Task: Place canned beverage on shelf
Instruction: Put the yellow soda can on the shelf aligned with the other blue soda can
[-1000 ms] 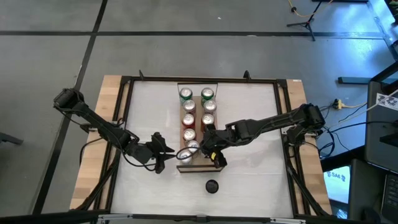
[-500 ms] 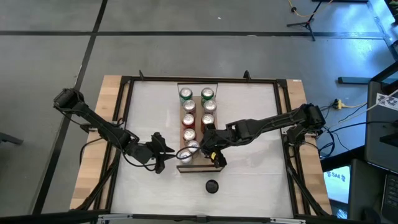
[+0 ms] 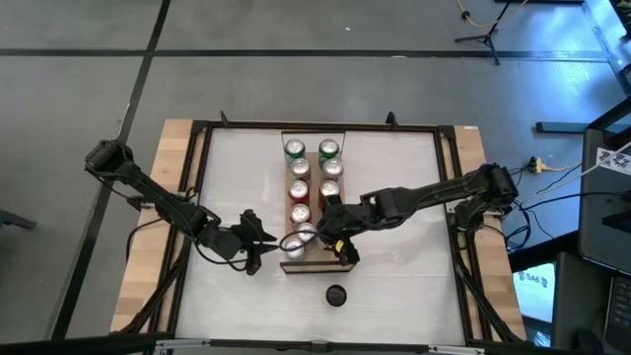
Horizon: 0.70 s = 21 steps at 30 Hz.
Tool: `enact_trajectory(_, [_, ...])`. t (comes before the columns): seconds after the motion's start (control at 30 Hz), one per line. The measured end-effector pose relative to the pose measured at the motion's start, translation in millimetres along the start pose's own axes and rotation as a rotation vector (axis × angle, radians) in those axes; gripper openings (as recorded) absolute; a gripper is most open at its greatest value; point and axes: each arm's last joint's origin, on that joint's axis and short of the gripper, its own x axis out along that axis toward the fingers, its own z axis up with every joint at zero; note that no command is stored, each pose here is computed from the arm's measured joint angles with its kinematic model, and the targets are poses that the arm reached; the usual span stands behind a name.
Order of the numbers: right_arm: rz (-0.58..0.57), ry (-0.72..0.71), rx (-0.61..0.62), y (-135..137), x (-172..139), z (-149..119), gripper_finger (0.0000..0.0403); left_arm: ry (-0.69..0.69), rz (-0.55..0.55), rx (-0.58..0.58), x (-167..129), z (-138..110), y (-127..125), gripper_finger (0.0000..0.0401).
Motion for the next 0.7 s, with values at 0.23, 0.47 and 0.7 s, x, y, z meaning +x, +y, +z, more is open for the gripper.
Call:
enact_trajectory(0.23, [-0.041, 0.010, -0.001, -2.6, -16.5, 10.6, 0.0310, 0.000, 0.000, 0.000, 0.0, 0.0, 0.0, 0.0105])
enact_trajectory(0.47, [-0.046, -0.012, 0.000, -5.0, -38.9, 25.7, 0.0310, 0.000, 0.000, 0.000, 0.0, 0.0, 0.0, 0.0105])
enact_trajectory(0.7, [-0.052, -0.056, 0.001, -7.3, -61.3, 40.5, 0.0310, 0.000, 0.000, 0.000, 0.0, 0.1, 0.0, 0.0105])
